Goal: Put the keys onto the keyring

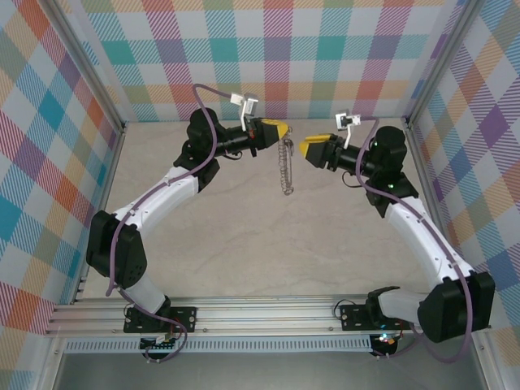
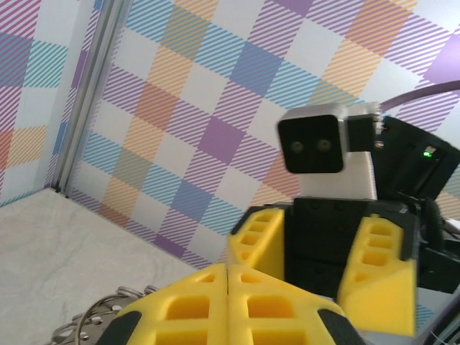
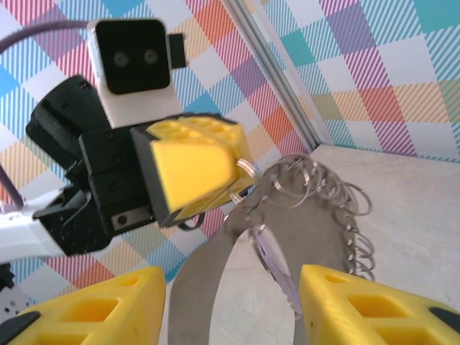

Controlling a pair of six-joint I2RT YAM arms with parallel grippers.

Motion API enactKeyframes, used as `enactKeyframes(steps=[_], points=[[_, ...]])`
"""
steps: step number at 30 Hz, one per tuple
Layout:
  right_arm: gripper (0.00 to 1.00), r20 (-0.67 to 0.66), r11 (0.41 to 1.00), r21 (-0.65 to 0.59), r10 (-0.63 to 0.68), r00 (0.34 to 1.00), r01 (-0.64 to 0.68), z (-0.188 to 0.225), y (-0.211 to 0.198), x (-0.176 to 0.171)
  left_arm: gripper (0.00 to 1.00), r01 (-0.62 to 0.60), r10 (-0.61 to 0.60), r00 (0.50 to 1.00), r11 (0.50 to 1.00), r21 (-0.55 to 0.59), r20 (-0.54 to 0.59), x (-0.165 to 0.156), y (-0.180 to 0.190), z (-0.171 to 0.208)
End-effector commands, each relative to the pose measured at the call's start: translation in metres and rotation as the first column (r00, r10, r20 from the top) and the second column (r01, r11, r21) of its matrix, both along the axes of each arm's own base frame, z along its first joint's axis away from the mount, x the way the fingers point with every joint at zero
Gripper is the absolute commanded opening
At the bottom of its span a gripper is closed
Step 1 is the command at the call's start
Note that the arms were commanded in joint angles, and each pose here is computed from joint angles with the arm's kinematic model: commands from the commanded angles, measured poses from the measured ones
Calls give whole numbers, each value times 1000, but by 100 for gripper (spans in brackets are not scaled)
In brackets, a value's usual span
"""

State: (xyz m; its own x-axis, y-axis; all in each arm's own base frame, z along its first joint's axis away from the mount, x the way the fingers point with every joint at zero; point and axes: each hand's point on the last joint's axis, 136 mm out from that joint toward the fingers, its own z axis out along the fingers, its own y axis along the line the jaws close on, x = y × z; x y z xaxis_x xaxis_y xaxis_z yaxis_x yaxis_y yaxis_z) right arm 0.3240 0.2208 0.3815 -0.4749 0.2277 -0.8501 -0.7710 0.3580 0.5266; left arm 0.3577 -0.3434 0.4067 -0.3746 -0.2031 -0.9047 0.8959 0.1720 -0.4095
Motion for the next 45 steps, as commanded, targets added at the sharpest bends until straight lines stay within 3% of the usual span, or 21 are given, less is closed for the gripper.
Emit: enactKeyframes(steps=[1,14,35,40,45], points=[[51,39,996,78,37,999,-40,26,5,6,0,16,-12,998,998,-55,64,-13,2,23],[47,31,989,130,62,998,-66,27,12,27,0,33,-30,998,998,-51,62,-16,1,23],[35,30,968,154,195,980,-198,30,26,22,0,38,-35,998,998,-50,59,-15,-3,22],[28,22,966,148,212,977,-213,26,28,22,0,38,-35,998,998,-50,58,-15,-3,22],[13,16,966,145,216,976,-216,22,28,20,0,35,-33,998,998,-49,55,-14,-4,21]])
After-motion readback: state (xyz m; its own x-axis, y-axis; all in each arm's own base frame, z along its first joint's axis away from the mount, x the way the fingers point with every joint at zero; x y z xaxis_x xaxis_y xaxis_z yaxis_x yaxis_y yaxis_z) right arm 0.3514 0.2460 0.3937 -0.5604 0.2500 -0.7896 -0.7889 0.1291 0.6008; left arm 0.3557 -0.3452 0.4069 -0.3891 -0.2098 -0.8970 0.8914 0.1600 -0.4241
